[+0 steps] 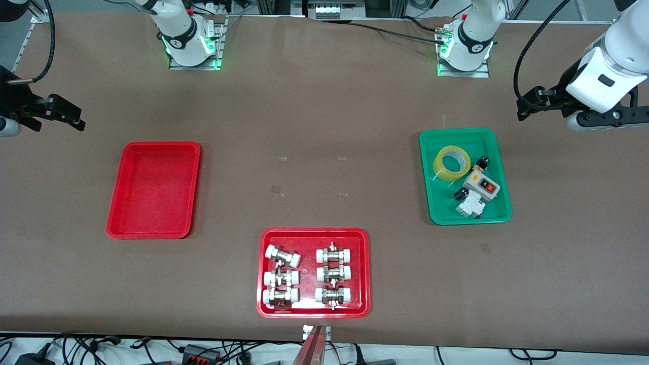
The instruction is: Left arm passes tape to right arm into tray
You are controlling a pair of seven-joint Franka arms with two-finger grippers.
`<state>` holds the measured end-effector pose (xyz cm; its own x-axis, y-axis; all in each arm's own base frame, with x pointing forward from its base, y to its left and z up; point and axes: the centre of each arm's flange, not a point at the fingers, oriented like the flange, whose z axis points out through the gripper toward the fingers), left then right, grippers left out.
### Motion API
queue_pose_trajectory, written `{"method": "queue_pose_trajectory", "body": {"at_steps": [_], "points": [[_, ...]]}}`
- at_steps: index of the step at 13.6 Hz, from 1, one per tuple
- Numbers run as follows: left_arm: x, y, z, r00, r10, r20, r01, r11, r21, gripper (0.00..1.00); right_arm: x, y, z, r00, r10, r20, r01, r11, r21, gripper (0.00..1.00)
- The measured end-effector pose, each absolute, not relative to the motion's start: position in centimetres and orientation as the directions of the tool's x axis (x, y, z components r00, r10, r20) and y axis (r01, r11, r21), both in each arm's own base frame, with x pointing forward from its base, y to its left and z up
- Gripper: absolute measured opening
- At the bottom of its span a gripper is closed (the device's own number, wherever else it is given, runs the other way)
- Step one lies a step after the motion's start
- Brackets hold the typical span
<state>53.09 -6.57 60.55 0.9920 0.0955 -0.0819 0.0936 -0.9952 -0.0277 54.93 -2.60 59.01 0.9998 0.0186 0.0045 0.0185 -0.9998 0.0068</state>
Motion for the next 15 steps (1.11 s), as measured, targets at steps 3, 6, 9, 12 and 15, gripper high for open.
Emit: {"method": "queue_pose_trajectory", "body": {"at_steps": [3,6,9,12,15], "points": [[53.1,-6.6,60.5,0.992,0.096,-0.082,0.094,-0.995,-0.028,1.0,54.7,-2.6,59.4,1.0,0.019,0.012,0.018,-1.0,0.007,1.0],[53.1,-6.8,60.5,0.992,0.091,-0.083,0.088,-0.996,-0.028,1.0,54.6,-2.6,59.6,1.0,0.019,0.016,0.018,-1.0,0.008,1.0],[54.3,-8.4,58.3,0.992,0.055,-0.116,0.054,-0.998,-0.018,1.0,54.6,-2.6,59.6,1.0,0.019,0.012,0.018,-1.0,0.008,1.0],[56.2,-8.8,54.8,0.986,0.04,-0.164,0.04,-0.999,0.0,1.0,54.6,-2.6,59.5,1.0,0.019,0.01,0.018,-1.0,0.007,1.0],[58.7,-10.0,49.5,0.983,0.013,-0.181,0.018,-0.999,0.027,1.0,54.6,-2.6,59.5,1.0,0.019,0.008,0.019,-1.0,0.007,1.0]]}}
